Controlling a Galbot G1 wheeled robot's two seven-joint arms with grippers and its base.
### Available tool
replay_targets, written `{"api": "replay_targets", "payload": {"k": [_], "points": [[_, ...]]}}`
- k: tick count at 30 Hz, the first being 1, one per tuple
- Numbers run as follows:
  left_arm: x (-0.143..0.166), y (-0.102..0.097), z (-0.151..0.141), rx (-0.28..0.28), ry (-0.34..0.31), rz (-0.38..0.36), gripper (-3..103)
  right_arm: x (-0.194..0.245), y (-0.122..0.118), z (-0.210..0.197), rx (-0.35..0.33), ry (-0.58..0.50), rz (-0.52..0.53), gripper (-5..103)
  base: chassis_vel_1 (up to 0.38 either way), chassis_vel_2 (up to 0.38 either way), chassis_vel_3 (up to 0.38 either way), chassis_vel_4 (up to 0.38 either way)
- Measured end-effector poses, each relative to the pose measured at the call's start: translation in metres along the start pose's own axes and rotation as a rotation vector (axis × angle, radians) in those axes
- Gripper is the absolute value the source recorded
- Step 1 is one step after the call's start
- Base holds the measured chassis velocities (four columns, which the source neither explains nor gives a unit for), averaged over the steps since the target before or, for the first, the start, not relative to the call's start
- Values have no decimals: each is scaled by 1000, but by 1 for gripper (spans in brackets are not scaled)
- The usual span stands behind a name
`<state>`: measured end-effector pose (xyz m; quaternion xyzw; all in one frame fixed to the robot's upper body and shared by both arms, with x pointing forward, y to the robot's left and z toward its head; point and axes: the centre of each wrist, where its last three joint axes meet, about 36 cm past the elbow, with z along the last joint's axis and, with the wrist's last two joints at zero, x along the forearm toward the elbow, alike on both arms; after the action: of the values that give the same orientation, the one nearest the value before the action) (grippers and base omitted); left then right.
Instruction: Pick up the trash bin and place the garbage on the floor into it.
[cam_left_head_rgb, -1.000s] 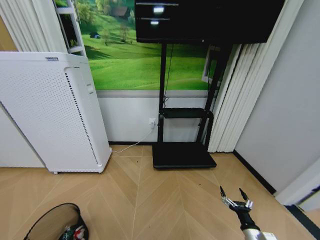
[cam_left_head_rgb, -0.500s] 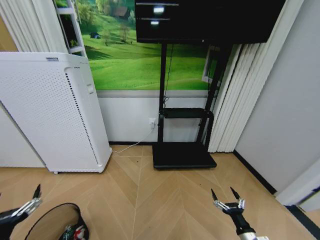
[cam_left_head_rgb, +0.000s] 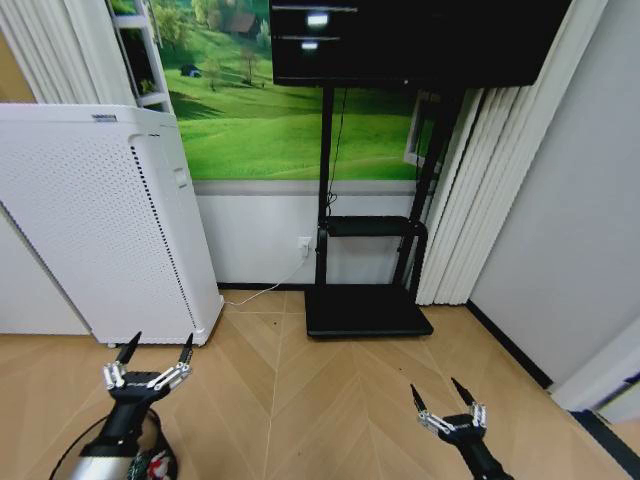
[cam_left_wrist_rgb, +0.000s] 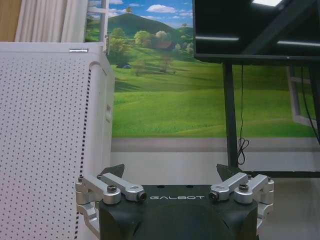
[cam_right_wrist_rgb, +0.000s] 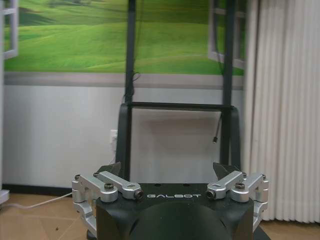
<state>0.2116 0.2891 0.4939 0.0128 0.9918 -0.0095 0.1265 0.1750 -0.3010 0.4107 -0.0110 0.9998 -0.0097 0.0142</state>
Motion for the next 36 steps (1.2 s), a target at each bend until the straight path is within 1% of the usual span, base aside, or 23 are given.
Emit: {"api": "replay_targets", "payload": {"k": [2, 3, 4, 6, 7, 8, 9, 10, 12, 13, 15, 19, 36], "points": [[1, -5, 8, 31, 5, -32, 100, 1, 11, -5, -25, -8, 46, 100, 0, 0, 0, 0], [2, -6, 12, 37, 9, -47, 100, 0, 13, -8, -25, -11, 54, 100, 0, 0, 0, 0], [2, -6, 12, 37, 9, -47, 100, 0, 13, -8, -25, -11, 54, 100, 0, 0, 0, 0], [5, -6, 19, 42, 20, -73, 100, -3, 15, -18, -19, -8, 103, 100, 0, 0, 0, 0], [5, -6, 19, 42, 20, -73, 100, -3, 15, -18, -19, -8, 103, 100, 0, 0, 0, 0], [6, -6, 21, 50, 24, -82, 100, -4, 15, -21, -20, -7, 128, 100, 0, 0, 0, 0], [8, -5, 25, 67, 31, -95, 100, -7, 12, -25, -21, -12, 150, 100, 0, 0, 0, 0], [8, -5, 25, 67, 31, -95, 100, -7, 12, -25, -21, -12, 150, 100, 0, 0, 0, 0], [11, -4, 29, 88, 40, -108, 100, -8, 7, -28, -18, -21, 162, 100, 0, 0, 0, 0], [12, -4, 31, 108, 45, -116, 100, -8, 4, -29, -20, -25, 164, 100, 0, 0, 0, 0], [13, -3, 32, 115, 50, -121, 100, -8, 4, -30, -19, -26, 164, 100, 0, 0, 0, 0], [16, -1, 33, 115, 59, -128, 100, -6, 5, -30, -9, -17, 152, 100, 0, 0, 0, 0], [16, -1, 33, 114, 60, -127, 100, -5, 5, -29, -6, -13, 141, 100, 0, 0, 0, 0]]}}
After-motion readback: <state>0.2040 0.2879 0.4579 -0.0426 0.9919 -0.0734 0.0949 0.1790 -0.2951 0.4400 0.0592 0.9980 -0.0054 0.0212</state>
